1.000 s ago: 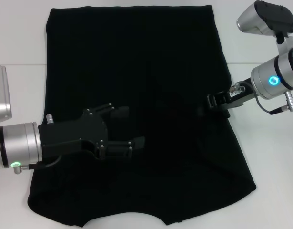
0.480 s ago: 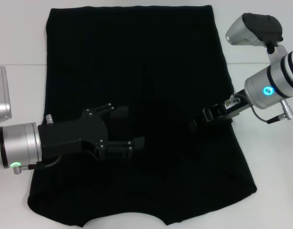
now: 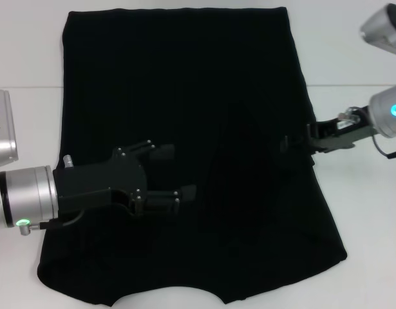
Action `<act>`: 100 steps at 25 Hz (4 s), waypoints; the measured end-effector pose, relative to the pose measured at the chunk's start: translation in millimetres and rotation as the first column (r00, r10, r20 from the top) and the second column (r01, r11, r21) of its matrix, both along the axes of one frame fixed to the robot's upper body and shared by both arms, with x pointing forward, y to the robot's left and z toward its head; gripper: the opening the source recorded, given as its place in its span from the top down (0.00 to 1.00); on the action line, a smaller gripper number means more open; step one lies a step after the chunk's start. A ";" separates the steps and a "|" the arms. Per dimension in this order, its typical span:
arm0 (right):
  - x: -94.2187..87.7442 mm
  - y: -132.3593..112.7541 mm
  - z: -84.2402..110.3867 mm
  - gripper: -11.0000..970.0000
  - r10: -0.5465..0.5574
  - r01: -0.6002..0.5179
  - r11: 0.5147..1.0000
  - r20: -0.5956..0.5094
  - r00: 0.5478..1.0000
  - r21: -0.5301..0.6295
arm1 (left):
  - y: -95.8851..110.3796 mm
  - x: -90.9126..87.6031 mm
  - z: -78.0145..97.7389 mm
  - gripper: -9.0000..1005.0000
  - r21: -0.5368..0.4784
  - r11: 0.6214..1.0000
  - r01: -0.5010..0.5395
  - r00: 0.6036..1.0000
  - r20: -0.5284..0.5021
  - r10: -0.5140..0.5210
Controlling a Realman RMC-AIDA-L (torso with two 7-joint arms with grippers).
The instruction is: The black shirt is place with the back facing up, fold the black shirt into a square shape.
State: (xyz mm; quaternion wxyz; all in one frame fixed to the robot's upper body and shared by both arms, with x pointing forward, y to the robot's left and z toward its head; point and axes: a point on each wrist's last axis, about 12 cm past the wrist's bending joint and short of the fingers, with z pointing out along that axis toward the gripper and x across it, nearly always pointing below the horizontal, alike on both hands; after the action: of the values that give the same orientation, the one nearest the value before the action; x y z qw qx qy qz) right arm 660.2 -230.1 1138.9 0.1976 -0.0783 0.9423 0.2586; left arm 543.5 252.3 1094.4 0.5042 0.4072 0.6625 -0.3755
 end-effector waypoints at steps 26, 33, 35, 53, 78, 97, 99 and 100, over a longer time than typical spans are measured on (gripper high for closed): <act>-2.0 -15.3 -37.3 0.33 -0.178 0.178 0.984 0.017 0.984 -0.007 | 2.9 2.8 1.3 0.07 0.006 1.000 -0.017 1.000 0.008 0.017; 0.4 -2.5 -36.3 0.33 -0.163 0.163 0.987 0.028 0.986 -0.001 | 3.6 3.7 2.2 0.07 0.004 1.000 -0.024 1.000 0.012 0.023; 0.9 -0.8 -35.8 0.33 -0.160 0.160 0.987 0.029 0.987 -0.002 | 4.0 4.0 2.4 0.07 0.003 1.000 -0.027 1.000 0.013 0.027; -5.4 -12.2 -40.8 0.33 -0.176 0.176 0.984 -0.007 0.984 0.003 | 4.7 4.8 2.7 0.07 0.000 0.999 -0.035 0.999 0.014 0.035; -6.3 -13.8 -48.0 0.80 -0.204 0.204 0.979 0.009 0.979 -0.010 | 4.1 5.1 2.9 0.07 -0.001 0.999 -0.034 0.999 0.014 0.034; 7.3 -5.4 -24.6 0.95 -0.154 0.153 0.988 0.093 0.984 0.019 | 4.5 5.3 3.2 0.07 -0.003 0.999 -0.036 0.999 0.011 0.036; 8.9 -2.8 -21.8 0.94 -0.145 0.144 0.989 0.095 0.985 0.019 | 4.3 5.5 3.4 0.07 -0.003 0.999 -0.035 0.999 0.011 0.035; 9.2 -2.4 -21.2 0.94 -0.145 0.144 0.989 0.093 0.985 0.019 | 4.2 5.6 3.5 0.07 -0.003 0.999 -0.035 0.999 0.011 0.035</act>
State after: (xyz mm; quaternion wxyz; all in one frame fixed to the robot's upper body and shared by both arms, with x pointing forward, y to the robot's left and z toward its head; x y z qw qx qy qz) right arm 669.3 -232.5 1117.7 0.2605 -0.0208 0.9335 0.2455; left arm 549.2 256.5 1097.8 0.5151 0.3969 0.6661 -0.3652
